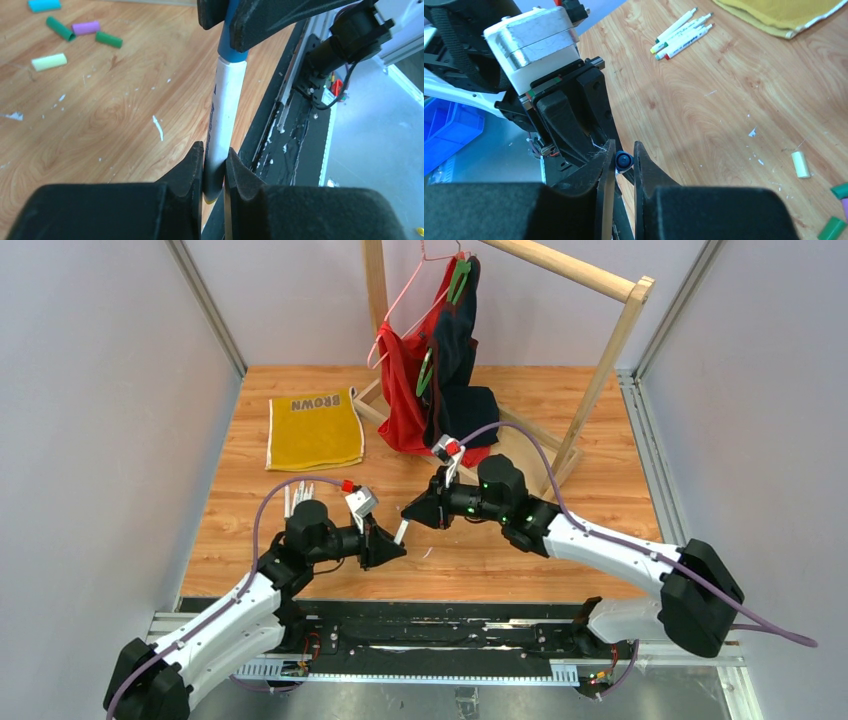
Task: Insert the pens into the pen caps
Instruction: Press the pen cap onto the pen.
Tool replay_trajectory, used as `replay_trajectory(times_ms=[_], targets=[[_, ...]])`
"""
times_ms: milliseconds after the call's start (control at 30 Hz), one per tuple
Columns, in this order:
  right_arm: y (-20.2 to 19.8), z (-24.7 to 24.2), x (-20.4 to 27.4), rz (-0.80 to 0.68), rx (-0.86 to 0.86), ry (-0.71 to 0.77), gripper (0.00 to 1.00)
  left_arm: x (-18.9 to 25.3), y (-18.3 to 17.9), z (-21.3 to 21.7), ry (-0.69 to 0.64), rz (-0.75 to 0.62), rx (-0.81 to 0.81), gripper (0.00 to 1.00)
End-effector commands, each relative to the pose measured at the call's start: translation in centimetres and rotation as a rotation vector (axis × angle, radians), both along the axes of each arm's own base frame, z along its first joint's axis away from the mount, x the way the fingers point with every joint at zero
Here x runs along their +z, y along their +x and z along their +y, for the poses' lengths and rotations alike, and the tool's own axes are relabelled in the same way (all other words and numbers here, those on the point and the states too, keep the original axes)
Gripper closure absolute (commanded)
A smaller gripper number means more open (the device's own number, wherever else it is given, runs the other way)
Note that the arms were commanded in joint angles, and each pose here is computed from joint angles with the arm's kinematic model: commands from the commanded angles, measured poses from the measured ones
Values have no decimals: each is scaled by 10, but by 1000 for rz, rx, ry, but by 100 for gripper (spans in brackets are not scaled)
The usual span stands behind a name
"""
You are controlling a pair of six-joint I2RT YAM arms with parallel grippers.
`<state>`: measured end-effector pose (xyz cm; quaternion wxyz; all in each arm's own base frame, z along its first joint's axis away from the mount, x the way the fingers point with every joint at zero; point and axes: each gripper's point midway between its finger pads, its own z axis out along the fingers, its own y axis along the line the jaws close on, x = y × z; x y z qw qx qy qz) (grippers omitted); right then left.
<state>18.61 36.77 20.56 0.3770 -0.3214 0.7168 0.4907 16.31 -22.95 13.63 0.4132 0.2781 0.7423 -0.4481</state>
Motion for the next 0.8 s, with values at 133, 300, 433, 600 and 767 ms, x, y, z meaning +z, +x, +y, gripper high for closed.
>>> replay_trajectory(times_ms=[133, 300, 433, 600, 767], targets=[[-129, -42, -102, 335, 363, -331, 99, 176, 37, 9, -455, -473, 184, 100], [-139, -50, -111, 347, 386, -375, 99, 191, 28, 9, -487, -498, 149, 100], [-141, -54, -121, 387, 376, -436, 100, 185, 35, 9, -450, -507, 173, 100], [-139, -52, -125, 444, 333, -483, 100, 179, 47, 11, -416, -496, 221, 100], [-141, -51, -125, 492, 308, -506, 99, 171, 57, 12, -361, -473, 253, 100]])
